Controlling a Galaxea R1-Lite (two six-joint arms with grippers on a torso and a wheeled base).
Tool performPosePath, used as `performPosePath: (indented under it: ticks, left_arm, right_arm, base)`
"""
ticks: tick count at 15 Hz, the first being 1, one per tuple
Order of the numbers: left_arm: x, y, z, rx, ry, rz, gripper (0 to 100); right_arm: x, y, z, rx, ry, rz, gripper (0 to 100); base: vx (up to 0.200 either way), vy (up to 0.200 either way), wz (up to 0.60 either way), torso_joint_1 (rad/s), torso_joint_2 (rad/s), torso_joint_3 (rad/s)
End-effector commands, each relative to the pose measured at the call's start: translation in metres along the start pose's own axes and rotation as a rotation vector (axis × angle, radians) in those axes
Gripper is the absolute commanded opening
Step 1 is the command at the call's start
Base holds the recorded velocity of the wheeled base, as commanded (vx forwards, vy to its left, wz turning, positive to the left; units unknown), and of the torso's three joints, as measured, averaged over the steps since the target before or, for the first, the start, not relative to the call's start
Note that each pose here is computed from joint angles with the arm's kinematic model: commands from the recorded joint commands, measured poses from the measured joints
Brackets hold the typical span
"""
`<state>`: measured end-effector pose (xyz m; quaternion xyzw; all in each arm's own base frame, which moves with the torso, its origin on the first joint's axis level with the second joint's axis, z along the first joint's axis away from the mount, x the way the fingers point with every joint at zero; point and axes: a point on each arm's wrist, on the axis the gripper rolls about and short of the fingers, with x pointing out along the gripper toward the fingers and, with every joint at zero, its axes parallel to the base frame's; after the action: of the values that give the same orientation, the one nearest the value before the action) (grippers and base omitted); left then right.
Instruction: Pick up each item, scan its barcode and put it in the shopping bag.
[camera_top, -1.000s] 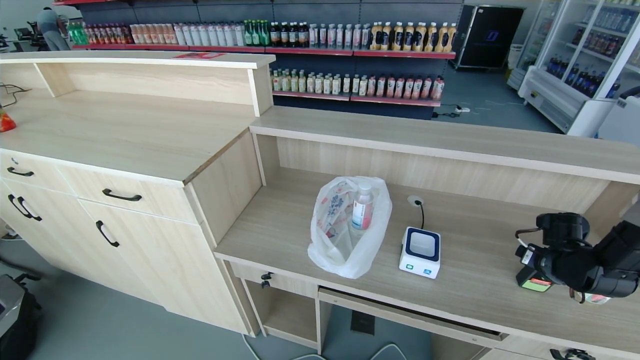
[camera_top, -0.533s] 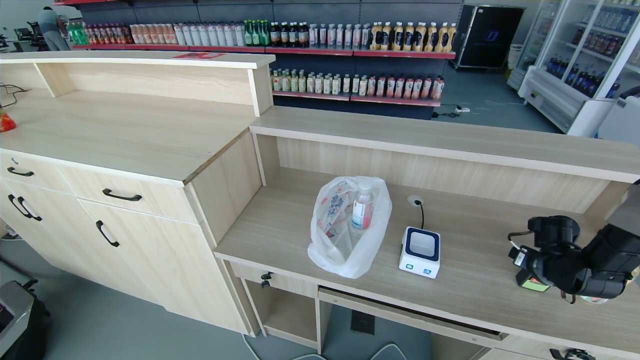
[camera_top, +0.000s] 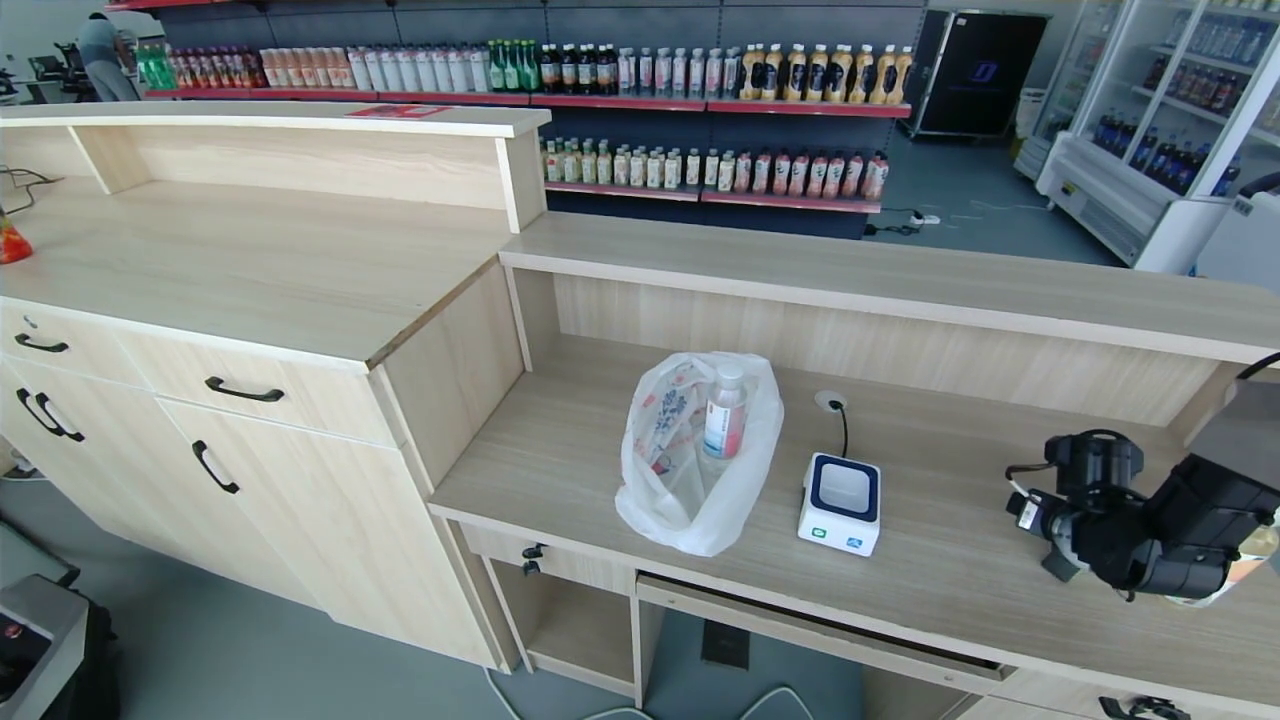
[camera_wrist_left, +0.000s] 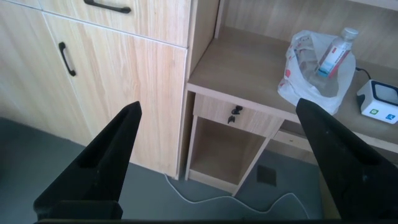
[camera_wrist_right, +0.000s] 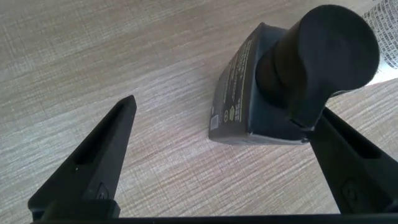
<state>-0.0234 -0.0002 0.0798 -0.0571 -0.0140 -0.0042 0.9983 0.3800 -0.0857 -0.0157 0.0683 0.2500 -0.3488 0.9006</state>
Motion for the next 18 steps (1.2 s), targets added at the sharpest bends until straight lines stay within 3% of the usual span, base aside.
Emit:
performPosePath:
  ticks: [1,11,17,18]
  left_arm:
    - [0.000,0.000,0.000,-0.001,-0.001,0.001,100]
    - [0.000,0.000,0.000,-0.001,-0.001,0.001,100]
    - [0.000,0.000,0.000,-0.001,-0.001,0.001,100]
    - [0.000,0.000,0.000,-0.001,-0.001,0.001,100]
  right_arm:
    - [0.004,0.000,-0.004,-0.019,0.002,-0.003,100]
    - [0.013,-0.004,-0.004,-0.166,-0.068,-0.009,100]
    - [0.017,-0.005,-0.013,-0.187,-0.053,-0.016,100]
    - [0.018,-0.005,-0.013,-0.184,-0.058,-0.015,0]
  base:
    - [0.000,0.000,0.00,0.000,0.00,0.000]
    - [0.000,0.000,0.00,0.000,0.00,0.000]
    - [0.000,0.000,0.00,0.000,0.00,0.000]
    - [0.000,0.000,0.00,0.000,0.00,0.000]
